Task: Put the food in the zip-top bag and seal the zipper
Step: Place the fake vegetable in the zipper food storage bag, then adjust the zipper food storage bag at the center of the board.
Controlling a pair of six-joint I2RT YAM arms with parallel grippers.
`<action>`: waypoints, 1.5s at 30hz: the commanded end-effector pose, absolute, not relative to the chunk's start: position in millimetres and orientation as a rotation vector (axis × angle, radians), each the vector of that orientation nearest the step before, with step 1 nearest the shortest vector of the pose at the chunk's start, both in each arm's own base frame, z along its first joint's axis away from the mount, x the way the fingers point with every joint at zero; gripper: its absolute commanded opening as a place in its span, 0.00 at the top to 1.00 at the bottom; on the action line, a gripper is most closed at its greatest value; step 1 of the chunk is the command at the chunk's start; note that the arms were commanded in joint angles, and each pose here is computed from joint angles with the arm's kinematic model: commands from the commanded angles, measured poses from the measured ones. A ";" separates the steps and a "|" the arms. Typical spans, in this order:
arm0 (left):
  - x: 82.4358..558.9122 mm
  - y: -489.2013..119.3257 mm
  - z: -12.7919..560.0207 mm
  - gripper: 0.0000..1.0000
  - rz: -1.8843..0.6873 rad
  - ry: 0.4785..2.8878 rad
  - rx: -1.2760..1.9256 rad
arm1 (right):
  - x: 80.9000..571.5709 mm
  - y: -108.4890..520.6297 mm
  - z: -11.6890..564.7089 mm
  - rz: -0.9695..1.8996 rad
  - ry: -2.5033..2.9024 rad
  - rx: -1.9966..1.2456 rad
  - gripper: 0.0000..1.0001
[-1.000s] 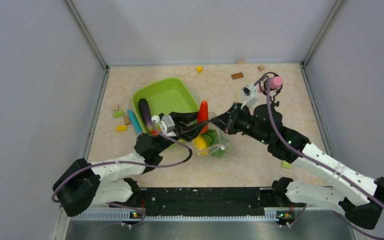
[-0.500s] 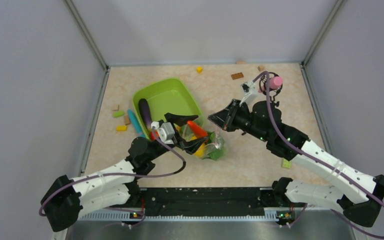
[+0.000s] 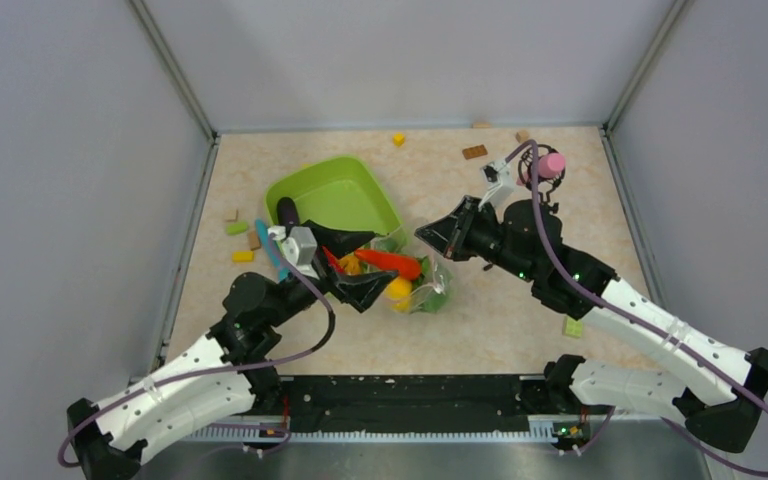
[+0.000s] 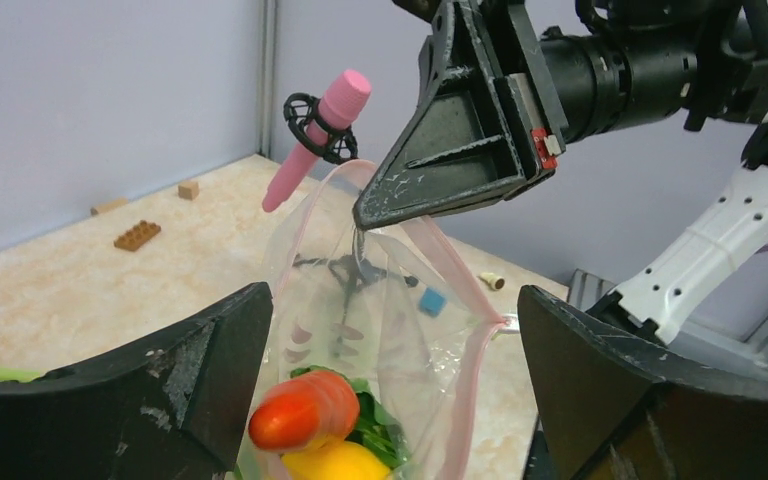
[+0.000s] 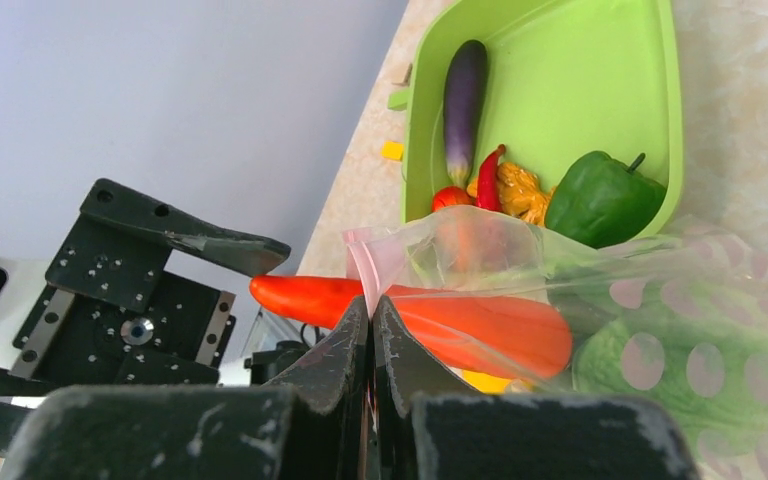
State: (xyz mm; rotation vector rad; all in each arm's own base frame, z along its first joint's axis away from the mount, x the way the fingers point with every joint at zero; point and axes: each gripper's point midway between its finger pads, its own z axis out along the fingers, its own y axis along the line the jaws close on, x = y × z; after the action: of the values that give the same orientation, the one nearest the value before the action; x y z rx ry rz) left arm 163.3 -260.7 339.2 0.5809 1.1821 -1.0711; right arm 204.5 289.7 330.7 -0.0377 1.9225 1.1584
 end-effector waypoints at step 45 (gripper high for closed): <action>207.7 -271.3 360.5 1.00 -1.022 1.704 0.298 | 204.7 257.4 343.3 0.940 1.769 -0.276 1.00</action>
State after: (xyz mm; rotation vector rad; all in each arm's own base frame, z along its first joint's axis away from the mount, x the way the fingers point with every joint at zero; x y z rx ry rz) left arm 201.6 -260.2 292.8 0.2342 1.8522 -0.9943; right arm 203.4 275.2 315.5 -0.2718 1.8632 0.9898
